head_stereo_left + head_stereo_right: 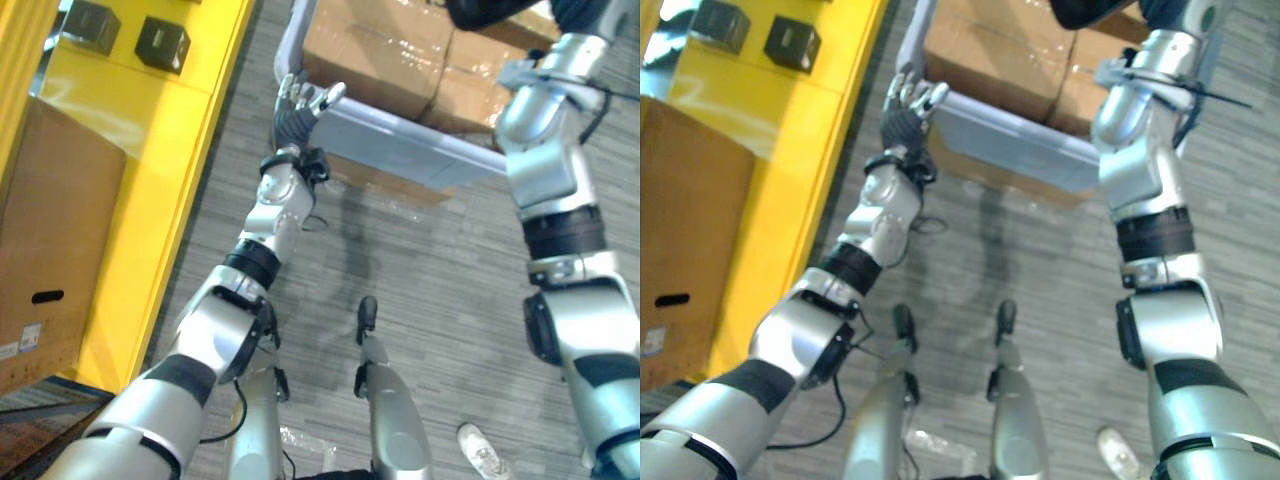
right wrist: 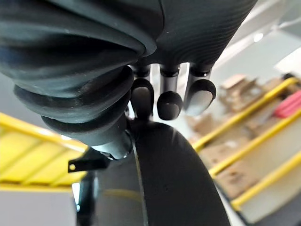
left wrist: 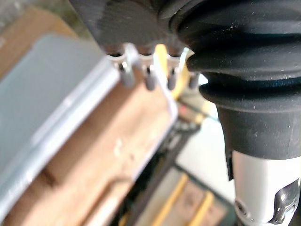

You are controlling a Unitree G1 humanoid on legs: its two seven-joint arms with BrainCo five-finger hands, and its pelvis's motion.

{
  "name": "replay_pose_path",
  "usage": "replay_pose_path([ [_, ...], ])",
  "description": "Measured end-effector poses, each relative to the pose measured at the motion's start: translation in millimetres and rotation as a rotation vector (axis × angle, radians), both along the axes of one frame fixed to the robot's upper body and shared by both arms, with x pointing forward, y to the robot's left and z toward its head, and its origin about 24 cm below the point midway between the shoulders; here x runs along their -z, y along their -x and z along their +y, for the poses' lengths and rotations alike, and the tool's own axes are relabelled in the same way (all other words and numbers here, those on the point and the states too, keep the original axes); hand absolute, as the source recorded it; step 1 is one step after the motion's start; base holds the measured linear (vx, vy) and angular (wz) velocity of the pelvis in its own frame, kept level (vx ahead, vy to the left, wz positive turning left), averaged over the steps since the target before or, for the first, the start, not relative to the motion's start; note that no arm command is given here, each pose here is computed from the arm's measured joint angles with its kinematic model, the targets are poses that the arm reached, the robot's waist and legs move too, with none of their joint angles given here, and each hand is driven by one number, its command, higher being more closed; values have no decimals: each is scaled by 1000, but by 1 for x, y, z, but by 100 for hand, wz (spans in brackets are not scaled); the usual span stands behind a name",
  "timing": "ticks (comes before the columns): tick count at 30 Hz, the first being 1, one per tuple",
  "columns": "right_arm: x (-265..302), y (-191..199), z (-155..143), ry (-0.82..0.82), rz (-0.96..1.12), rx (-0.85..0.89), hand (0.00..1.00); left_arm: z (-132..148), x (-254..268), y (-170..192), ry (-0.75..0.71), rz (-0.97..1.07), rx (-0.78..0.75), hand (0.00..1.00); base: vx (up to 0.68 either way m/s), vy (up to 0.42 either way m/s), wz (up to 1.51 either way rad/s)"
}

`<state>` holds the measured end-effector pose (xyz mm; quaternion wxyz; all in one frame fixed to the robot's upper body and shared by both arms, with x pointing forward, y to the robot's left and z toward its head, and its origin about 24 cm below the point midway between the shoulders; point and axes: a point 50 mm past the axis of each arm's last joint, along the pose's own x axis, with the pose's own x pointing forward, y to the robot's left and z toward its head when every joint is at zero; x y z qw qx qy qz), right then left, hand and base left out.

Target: Walk over and take plastic housings, then place them on the shelf

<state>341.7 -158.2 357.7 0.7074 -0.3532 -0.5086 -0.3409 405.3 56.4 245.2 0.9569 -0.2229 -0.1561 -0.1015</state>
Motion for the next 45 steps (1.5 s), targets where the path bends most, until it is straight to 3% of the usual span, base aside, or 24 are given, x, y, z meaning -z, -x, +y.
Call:
replay_pose_path([
  [13, 41, -4, 40, 192, 155, -147, 100, -28, 2, 10, -74, -39, 141, 0, 17, -25, -5],
  [21, 64, -2, 51, 207, 201, -184, 100, -26, 24, 11, -27, 33, 142, 0, 2, -2, 1],
  [22, 68, -2, 51, 204, 211, -187, 100, -25, 26, 11, -23, 45, 127, 100, 8, -14, 4],
  [36, 106, 9, 69, 156, 264, -293, 100, -10, 37, 13, 270, 124, -60, 100, 5, -5, -1],
  [45, 110, 12, 75, 147, 251, -317, 100, -13, 49, 19, 380, 166, -47, 100, 8, -4, -3],
])
